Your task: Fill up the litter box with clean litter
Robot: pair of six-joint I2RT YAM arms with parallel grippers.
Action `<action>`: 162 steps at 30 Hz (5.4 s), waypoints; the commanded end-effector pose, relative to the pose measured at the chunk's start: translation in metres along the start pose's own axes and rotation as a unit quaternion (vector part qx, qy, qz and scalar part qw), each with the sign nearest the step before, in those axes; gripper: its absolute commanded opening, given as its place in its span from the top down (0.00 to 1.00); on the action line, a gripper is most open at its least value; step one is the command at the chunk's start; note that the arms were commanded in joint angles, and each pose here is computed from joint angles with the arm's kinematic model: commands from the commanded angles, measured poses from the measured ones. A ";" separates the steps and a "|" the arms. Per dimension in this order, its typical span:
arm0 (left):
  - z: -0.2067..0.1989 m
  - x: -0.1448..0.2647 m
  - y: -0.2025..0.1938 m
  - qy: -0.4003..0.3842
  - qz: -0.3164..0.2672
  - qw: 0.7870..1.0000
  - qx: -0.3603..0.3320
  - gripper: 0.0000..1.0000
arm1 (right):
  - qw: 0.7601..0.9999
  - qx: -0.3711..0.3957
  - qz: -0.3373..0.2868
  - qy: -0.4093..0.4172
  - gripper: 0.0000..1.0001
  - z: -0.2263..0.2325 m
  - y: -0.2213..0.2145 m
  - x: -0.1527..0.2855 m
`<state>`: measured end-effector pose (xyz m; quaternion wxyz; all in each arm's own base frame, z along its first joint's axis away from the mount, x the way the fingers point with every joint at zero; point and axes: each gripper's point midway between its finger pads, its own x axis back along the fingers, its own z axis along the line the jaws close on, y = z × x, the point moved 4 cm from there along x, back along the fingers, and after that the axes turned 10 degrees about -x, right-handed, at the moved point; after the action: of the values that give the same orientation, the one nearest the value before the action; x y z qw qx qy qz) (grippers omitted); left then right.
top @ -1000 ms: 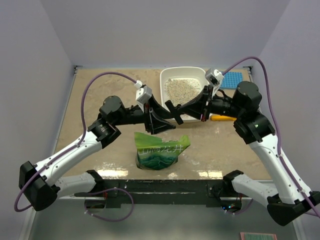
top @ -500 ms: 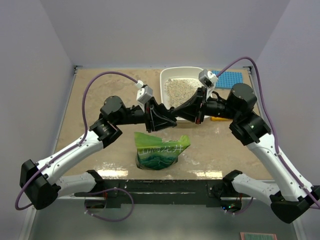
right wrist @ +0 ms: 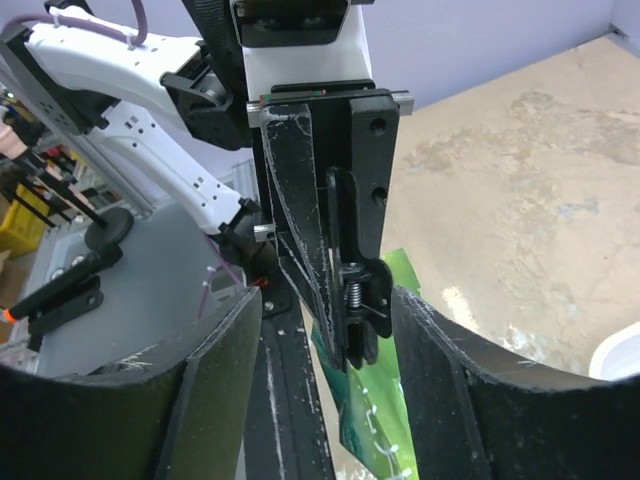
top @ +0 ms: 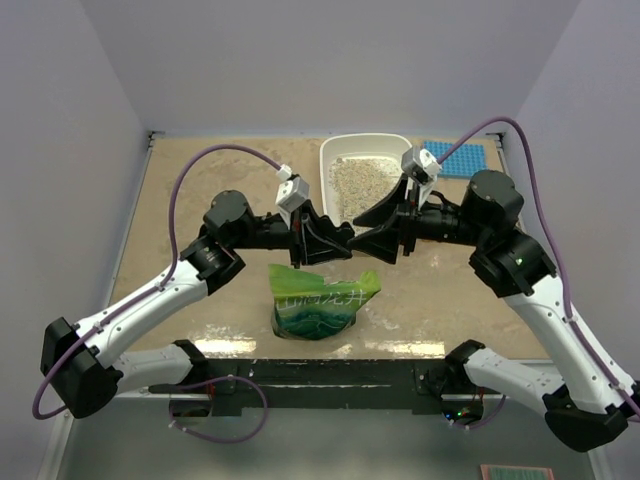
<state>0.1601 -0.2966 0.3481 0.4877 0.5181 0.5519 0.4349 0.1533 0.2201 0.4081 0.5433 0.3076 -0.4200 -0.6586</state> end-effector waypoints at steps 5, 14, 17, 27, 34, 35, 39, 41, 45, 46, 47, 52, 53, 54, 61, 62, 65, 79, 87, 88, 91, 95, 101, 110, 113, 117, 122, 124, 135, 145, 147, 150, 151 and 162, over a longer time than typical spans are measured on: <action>-0.025 0.007 0.007 -0.073 0.003 0.996 -0.056 0.95 | 0.998 0.065 -0.001 -0.001 0.38 0.022 0.015 0.021; -0.031 0.006 0.012 -0.098 0.000 0.993 -0.063 0.92 | 0.998 0.049 0.019 0.037 0.34 0.020 0.001 0.013; -0.031 0.006 0.015 -0.100 -0.002 0.993 -0.065 0.91 | 0.998 0.040 0.020 0.038 0.33 0.015 0.000 0.008; -0.029 0.003 0.015 -0.101 -0.002 0.993 -0.064 0.91 | 0.998 0.021 0.026 0.052 0.32 0.009 -0.007 -0.002; -0.026 0.001 0.014 -0.098 -0.001 0.993 -0.063 0.89 | 0.997 0.015 0.030 0.064 0.32 0.011 -0.010 -0.007; -0.027 0.001 0.014 -0.098 -0.002 0.993 -0.064 0.88 | 0.997 0.014 0.031 0.066 0.32 0.012 -0.011 -0.008; -0.026 0.001 0.015 -0.097 -0.003 0.993 -0.065 0.88 | 0.997 0.010 0.036 0.066 0.33 0.011 -0.014 -0.012; -0.026 0.001 0.015 -0.097 -0.003 0.993 -0.064 0.87 | 0.997 0.010 0.037 0.066 0.44 0.012 -0.014 -0.012; -0.028 0.002 0.020 -0.094 -0.007 0.993 -0.071 0.81 | 0.997 0.011 0.046 0.059 0.74 0.009 -0.018 -0.013; -0.029 0.002 0.021 -0.096 -0.008 0.993 -0.074 0.78 | 0.997 0.008 0.049 0.052 0.84 0.005 -0.019 -0.014; -0.032 0.004 0.028 -0.097 -0.014 0.992 -0.082 0.76 | 0.998 0.002 0.054 0.038 1.00 0.001 -0.023 -0.014; -0.045 0.012 0.049 -0.096 -0.034 0.987 -0.122 0.45 | 0.999 0.011 0.028 -0.018 1.00 -0.007 -0.019 -0.008; -0.049 0.017 0.049 -0.093 -0.029 0.987 -0.125 0.41 | 0.999 0.014 0.021 -0.026 1.00 -0.008 -0.016 -0.007; -0.049 0.019 0.050 -0.079 -0.027 0.988 -0.128 0.38 | 0.999 0.017 0.012 -0.032 1.00 -0.005 -0.011 -0.004; -0.029 0.049 0.007 0.045 0.090 0.987 -0.127 0.22 | 0.996 0.046 0.002 -0.079 1.00 0.004 0.010 0.014; -0.026 0.052 0.002 0.060 0.102 0.985 -0.125 0.21 | 0.995 0.043 0.014 -0.085 1.00 0.004 0.007 0.017; -0.016 0.062 -0.022 0.093 0.145 0.978 -0.120 0.20 | 0.993 0.061 0.035 -0.096 1.00 0.005 0.007 0.023; 0.000 0.075 -0.107 0.102 0.237 0.964 -0.069 0.04 | 0.993 0.058 0.063 -0.085 1.00 0.003 -0.017 0.028; 0.005 0.084 -0.125 0.118 0.277 0.952 -0.058 0.10 | 0.991 0.041 0.085 -0.091 1.00 -0.011 -0.033 0.021; 0.004 0.085 -0.127 0.117 0.283 0.950 -0.059 0.11 | 0.991 0.037 0.089 -0.088 1.00 -0.012 -0.035 0.020; 0.004 0.089 -0.133 0.114 0.292 0.948 -0.060 0.24 | 0.991 0.032 0.098 -0.080 1.00 -0.016 -0.040 0.015; 0.004 0.094 -0.143 0.113 0.313 0.941 -0.057 0.47 | 0.991 0.023 0.109 -0.067 1.00 -0.020 -0.048 0.010; 0.014 0.100 -0.148 0.155 0.326 0.930 -0.061 0.94 | 0.990 0.031 0.131 -0.042 1.00 -0.026 -0.066 0.004; 0.015 0.100 -0.141 0.159 0.313 0.933 -0.078 1.00 | 0.989 0.099 0.106 0.020 1.00 -0.030 -0.077 -0.009; 0.012 0.101 -0.137 0.157 0.306 0.935 -0.086 1.00 | 0.983 0.153 0.083 0.056 1.00 -0.024 -0.073 -0.010; 0.007 0.100 -0.134 0.148 0.293 0.940 -0.089 1.00 | 0.971 0.202 0.076 0.102 1.00 -0.022 -0.079 -0.013; 0.005 0.098 -0.132 0.142 0.286 0.944 -0.087 1.00 | 0.962 0.228 0.087 0.125 1.00 -0.032 -0.090 -0.020; 0.004 0.097 -0.132 0.138 0.284 0.945 -0.085 1.00 | 0.959 0.239 0.085 0.130 1.00 -0.035 -0.092 -0.023; 0.002 0.095 -0.131 0.135 0.277 0.948 -0.079 1.00 | 0.948 0.261 0.092 0.157 1.00 -0.050 -0.102 -0.038; 0.003 0.096 -0.128 0.141 0.276 0.947 -0.084 1.00 | 0.953 0.237 0.111 0.152 1.00 -0.060 -0.116 -0.042; 0.004 0.096 -0.127 0.146 0.275 0.946 -0.087 1.00 | 0.954 0.232 0.120 0.145 1.00 -0.063 -0.119 -0.042; 0.005 0.097 -0.126 0.147 0.276 0.946 -0.087 1.00 | 0.956 0.226 0.135 0.128 1.00 -0.068 -0.124 -0.041; 0.005 0.096 -0.126 0.147 0.275 0.946 -0.087 1.00 | 0.957 0.225 0.140 0.121 1.00 -0.071 -0.126 -0.041; 0.005 0.096 -0.122 0.153 0.274 0.946 -0.084 1.00 | 0.946 0.220 0.232 0.043 1.00 -0.087 -0.140 -0.033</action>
<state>0.1414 -0.2099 0.1987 0.2836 0.5672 0.4043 0.6591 0.1642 0.2479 0.2414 0.6233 0.3826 -0.5429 -0.4128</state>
